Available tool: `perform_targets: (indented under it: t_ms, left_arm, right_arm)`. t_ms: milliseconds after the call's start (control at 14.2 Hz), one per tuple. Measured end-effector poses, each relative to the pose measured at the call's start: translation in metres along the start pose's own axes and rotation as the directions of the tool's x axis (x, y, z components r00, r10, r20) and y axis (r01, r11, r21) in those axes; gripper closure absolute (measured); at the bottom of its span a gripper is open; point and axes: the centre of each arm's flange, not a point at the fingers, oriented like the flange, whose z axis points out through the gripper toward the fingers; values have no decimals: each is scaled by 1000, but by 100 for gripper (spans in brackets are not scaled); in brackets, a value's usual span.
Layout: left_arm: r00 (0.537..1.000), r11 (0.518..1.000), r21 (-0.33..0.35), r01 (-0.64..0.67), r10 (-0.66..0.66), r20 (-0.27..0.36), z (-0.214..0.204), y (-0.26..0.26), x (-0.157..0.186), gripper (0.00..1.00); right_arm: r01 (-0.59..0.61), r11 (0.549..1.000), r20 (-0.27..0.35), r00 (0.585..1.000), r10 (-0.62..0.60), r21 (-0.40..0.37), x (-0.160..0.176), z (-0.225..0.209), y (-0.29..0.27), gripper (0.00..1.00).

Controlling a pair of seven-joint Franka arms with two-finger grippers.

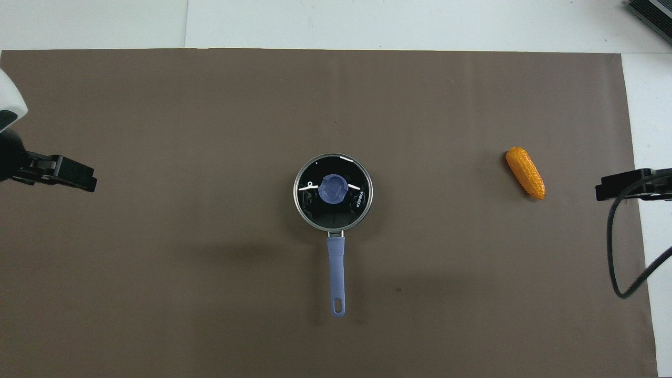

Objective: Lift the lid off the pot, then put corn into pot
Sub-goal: 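Move the left gripper to the pot lid while the right gripper reaches the corn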

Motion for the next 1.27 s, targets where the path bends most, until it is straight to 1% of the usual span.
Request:
perform_targets:
  t_ms: [283, 495, 707, 848, 989, 1272]
  left_arm:
    - [1000, 1000, 1, 9, -9, 3, 23, 43, 18, 0]
    - [1000, 1000, 8, 11, -11, 1, 40, 86, 29, 0]
    - [999, 999, 13, 39, -39, -7, 61, 134, 38, 0]
    - [998, 998, -2, 68, -68, -16, 70, 161, 42, 0]
    - [994, 994, -20, 107, -108, -27, 80, 184, 46, 0]
    - [982, 983, -28, 183, -185, -50, 126, 247, 58, 0]
  right_arm:
    - [-1, 1000, 16, 1000, 1, 0, -3, 0, 1, 0]
    - [43, 999, 21, 999, -43, 1, -6, -2, 1, 0]
    - [53, 999, 36, 998, -53, 2, -9, 5, 1, 0]
    - [58, 998, 42, 997, -58, 2, -7, 16, 1, 0]
    - [77, 997, 16, 997, -77, 1, 1, 34, 3, 0]
    - [206, 978, -10, 978, -206, -2, 25, 81, 9, 0]
